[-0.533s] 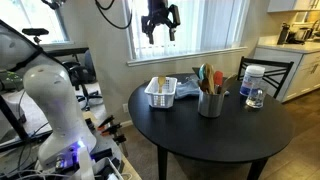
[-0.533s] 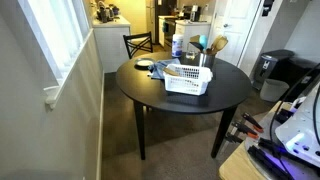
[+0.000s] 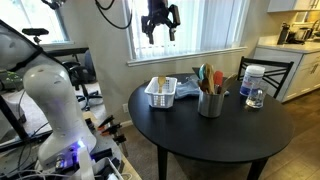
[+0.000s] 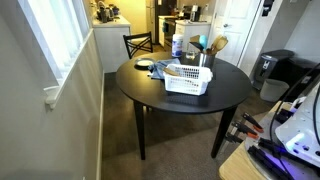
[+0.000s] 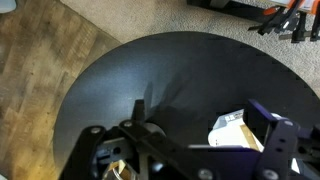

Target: Remove the wooden spatula from the cutlery holder and put it in the white basket

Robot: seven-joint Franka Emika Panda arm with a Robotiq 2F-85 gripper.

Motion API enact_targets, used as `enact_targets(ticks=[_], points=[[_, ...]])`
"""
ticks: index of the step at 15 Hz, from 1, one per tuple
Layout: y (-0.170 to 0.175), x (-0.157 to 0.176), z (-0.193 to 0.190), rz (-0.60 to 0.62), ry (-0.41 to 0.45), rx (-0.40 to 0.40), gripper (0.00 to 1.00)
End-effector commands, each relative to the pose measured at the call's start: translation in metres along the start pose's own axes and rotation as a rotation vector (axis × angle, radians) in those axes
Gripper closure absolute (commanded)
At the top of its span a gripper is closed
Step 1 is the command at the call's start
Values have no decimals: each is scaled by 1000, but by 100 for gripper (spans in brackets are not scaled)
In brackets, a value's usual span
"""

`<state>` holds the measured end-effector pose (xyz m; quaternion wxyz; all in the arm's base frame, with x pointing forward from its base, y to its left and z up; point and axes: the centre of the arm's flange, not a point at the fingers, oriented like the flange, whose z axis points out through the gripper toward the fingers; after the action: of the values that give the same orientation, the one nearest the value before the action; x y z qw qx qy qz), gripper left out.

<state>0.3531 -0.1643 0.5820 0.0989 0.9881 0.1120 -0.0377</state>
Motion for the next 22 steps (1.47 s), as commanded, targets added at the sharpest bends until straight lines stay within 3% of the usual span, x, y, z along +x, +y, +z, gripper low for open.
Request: enact_targets(ticks=[1, 11, 13, 17, 22], points=[[0, 0, 0, 0, 0, 0, 0], [2, 0, 2, 1, 3, -1, 0], [8, 15, 11, 26, 41, -13, 0], [15, 77, 26, 46, 166, -49, 0], [-6, 138, 40, 55, 267, -47, 0]])
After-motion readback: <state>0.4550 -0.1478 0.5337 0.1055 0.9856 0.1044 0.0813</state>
